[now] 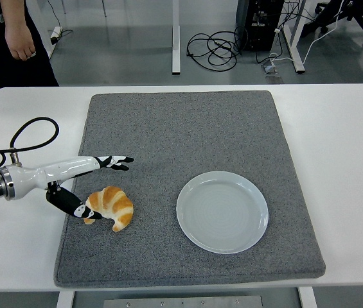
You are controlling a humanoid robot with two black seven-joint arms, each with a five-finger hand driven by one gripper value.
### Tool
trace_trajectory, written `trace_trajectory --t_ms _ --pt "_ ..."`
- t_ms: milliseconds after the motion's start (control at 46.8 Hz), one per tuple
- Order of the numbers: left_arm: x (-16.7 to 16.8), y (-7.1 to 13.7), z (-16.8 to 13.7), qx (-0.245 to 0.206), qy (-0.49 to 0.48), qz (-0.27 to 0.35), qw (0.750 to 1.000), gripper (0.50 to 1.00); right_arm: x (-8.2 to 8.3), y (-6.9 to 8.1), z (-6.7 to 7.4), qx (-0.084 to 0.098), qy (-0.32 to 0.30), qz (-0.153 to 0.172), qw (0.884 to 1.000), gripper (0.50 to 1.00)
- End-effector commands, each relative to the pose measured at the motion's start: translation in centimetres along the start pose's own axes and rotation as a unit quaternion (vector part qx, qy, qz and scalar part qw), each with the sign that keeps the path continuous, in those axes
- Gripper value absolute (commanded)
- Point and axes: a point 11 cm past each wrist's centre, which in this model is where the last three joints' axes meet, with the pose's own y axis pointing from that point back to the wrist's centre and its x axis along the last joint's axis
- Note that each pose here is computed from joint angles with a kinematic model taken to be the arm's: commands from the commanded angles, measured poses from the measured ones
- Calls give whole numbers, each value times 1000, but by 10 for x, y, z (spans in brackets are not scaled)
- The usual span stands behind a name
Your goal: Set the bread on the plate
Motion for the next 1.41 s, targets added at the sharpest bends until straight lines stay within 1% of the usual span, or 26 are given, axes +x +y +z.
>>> trace_trajectory --t_ms 0,278,406,705,1068,1154,1389 --pt "-3 -3 -5 1 2 3 1000 940 1 0 0 0 0 1 1000 1000" --pt "-23 -11 -16 3 16 -2 1000 940 0 0 1 -1 1 0 1000 1000" --pt "-27 -15 -19 -7 14 2 1000 940 0 0 1 -1 0 1 1000 1000" --pt "-32 -22 -31 -9 11 11 1000 940 0 0 1 -1 0 1 1000 1000" --pt "-36 -23 -30 -16 12 14 1000 939 0 0 1 -1 0 1 1000 1000" --pt "-37 -26 -28 -20 12 12 1000 939 0 0 1 -1 0 1 1000 1000" --pt "-45 -25 -34 -19 15 16 1000 937 0 0 1 -1 1 0 1000 1000"
